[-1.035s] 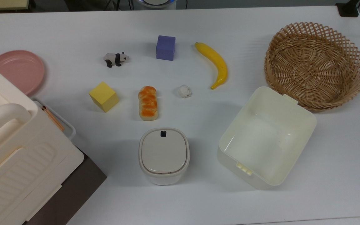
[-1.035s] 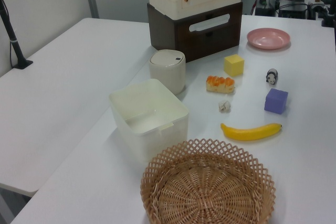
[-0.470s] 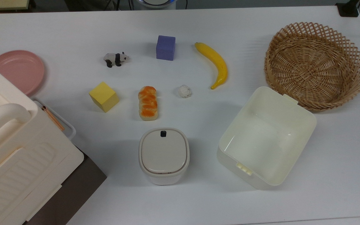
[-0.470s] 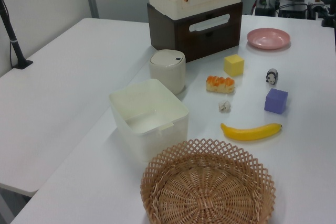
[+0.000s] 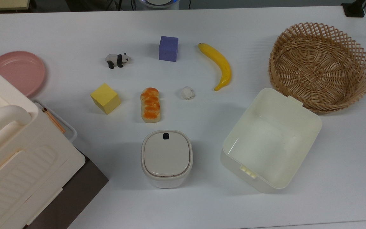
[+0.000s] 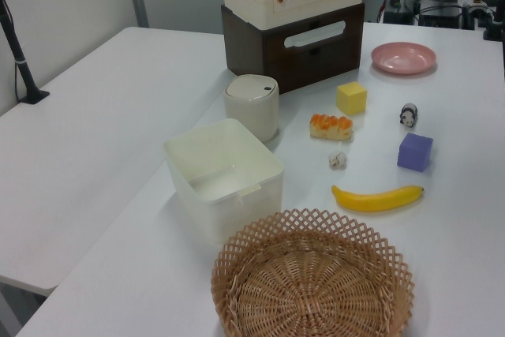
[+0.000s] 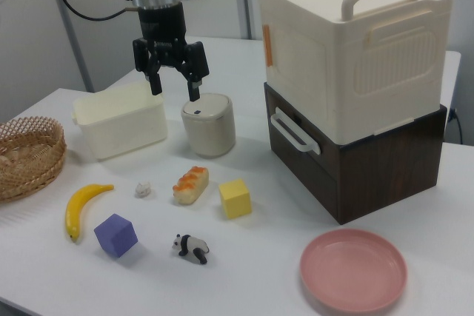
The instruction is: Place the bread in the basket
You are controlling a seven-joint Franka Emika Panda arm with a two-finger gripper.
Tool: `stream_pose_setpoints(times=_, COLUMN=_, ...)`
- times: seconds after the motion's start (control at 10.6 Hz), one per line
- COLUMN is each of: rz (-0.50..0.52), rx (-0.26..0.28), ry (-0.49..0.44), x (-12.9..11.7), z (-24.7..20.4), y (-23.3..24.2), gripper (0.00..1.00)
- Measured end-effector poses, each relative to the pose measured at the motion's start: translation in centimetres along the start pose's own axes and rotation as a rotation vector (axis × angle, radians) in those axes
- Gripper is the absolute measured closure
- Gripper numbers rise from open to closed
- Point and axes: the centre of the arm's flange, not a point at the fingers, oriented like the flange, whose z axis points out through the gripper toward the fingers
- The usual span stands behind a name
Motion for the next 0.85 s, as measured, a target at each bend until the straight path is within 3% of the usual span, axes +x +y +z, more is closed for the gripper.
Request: stream_pose_setpoints(times=0.85, rz=-0.039, rx=-0.016, ry=-0.026, x=0.7, z=1.2, y=-1.0, gripper=0.0)
